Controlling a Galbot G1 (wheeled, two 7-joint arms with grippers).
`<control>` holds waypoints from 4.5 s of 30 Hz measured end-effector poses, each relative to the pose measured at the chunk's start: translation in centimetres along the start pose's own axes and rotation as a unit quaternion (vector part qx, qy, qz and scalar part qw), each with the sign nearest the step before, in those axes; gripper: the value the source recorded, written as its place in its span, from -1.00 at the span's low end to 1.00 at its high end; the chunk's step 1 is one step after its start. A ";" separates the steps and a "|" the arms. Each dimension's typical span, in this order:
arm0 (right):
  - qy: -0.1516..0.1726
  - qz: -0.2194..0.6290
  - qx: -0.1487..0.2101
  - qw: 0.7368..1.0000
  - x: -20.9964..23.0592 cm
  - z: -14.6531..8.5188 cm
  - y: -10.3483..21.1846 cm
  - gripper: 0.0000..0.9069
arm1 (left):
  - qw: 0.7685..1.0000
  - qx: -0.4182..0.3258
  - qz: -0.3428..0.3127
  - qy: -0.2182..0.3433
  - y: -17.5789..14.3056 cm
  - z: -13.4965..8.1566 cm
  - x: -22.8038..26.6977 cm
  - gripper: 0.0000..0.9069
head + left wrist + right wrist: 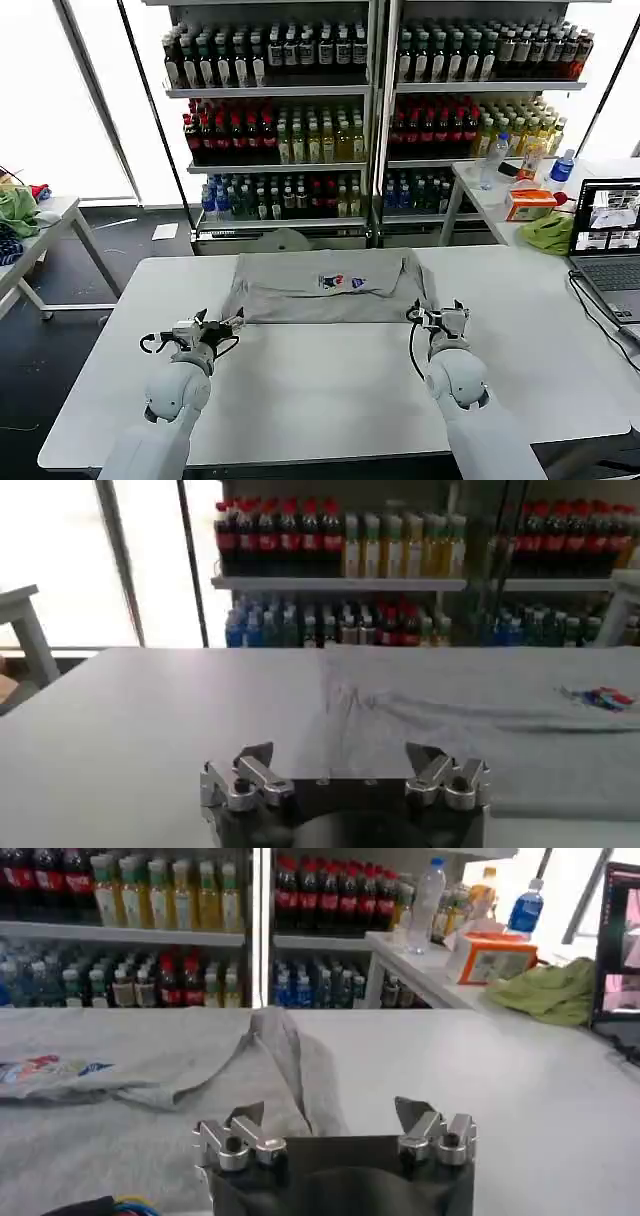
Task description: Fold and organize the clothes.
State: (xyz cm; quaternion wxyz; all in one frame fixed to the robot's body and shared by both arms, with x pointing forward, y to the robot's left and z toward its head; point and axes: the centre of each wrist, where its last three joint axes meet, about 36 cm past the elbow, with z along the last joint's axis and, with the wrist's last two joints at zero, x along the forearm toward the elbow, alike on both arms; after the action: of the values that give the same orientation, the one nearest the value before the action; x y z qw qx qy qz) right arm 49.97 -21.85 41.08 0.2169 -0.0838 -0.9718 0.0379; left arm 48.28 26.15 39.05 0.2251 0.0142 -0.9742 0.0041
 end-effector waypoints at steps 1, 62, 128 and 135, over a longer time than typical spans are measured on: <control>0.002 0.000 0.000 1.000 0.0 0.1 0.1 1.00 | 1.000 -0.001 -0.001 0.002 0.1 0.2 0.0 1.00; 0.024 -0.025 -0.033 0.999 5.3 5.3 -1.2 -1.00 | 0.997 -0.065 0.025 -0.022 -2.8 2.0 2.7 -1.00; 0.018 0.115 0.007 0.993 21.4 7.7 -6.7 1.00 | 0.999 -0.021 0.009 0.035 -4.3 9.5 24.2 1.00; -0.004 0.133 -0.015 0.991 20.4 6.1 -8.3 1.00 | 1.000 -0.027 -0.007 0.006 -3.3 7.6 24.6 1.00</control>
State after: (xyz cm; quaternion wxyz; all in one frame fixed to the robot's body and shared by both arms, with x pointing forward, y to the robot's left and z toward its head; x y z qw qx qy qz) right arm 27.98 -26.61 44.95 0.2046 -0.2149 -0.9535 0.0523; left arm 22.89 22.14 43.00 0.2309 0.0149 -0.9726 -0.0242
